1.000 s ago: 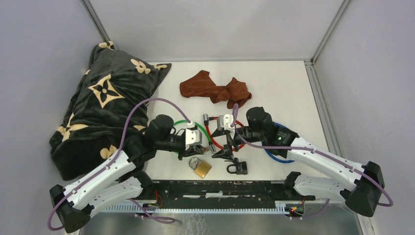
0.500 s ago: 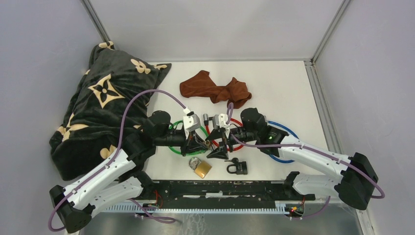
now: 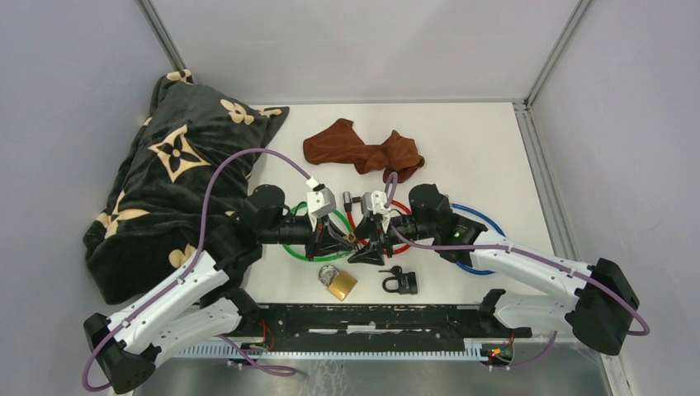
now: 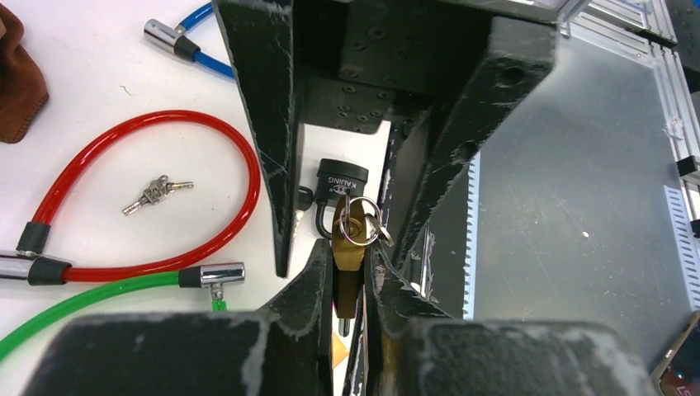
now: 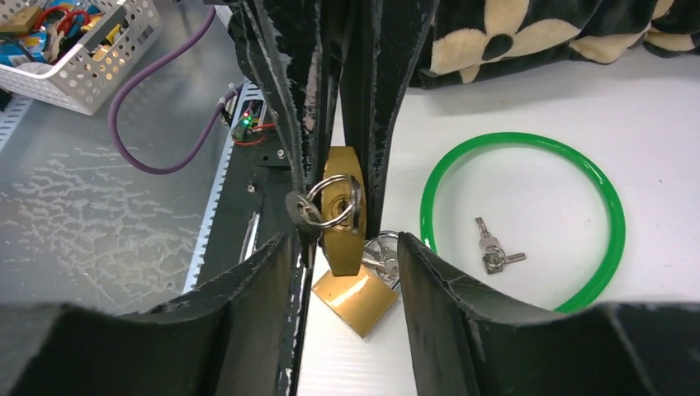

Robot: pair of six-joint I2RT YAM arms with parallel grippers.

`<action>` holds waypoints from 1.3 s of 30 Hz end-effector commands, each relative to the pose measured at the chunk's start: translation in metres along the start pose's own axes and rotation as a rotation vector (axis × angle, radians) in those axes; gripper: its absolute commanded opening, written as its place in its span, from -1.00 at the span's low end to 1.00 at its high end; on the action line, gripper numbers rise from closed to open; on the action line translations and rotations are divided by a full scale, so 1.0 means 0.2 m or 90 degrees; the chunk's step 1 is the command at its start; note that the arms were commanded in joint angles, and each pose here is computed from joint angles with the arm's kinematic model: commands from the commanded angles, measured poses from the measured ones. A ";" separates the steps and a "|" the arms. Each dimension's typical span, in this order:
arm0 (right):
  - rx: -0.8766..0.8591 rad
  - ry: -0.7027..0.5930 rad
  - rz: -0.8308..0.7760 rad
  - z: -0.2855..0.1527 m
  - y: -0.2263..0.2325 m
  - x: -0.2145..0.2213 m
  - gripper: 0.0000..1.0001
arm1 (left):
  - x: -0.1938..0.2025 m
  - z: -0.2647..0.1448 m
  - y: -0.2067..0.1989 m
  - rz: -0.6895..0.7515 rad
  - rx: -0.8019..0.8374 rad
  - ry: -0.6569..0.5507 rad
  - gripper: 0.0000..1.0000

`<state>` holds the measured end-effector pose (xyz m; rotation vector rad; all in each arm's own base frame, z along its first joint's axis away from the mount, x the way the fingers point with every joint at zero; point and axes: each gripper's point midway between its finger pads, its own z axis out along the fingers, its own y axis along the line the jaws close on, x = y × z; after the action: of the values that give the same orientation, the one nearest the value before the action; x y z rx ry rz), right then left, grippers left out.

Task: Lock with the key
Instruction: Pick up the lock from the center of the board.

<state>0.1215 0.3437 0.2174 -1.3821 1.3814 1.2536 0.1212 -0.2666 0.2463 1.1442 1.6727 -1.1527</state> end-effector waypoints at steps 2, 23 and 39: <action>-0.019 -0.030 -0.015 0.03 0.00 -0.11 -0.12 | -0.16 -0.01 -0.07 0.020 0.036 -0.055 -0.96; 0.027 -0.019 -0.060 -0.03 -0.04 -0.14 0.14 | -0.14 -0.02 -0.07 0.032 0.042 -0.048 -0.96; -0.015 0.026 -0.072 0.00 -0.04 -0.18 -0.86 | -0.10 -0.01 -0.08 0.034 0.054 -0.024 -0.96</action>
<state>0.1254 0.3456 0.2284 -1.4988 1.3871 1.2071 0.1176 -0.2684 0.2488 1.1579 1.6586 -1.1894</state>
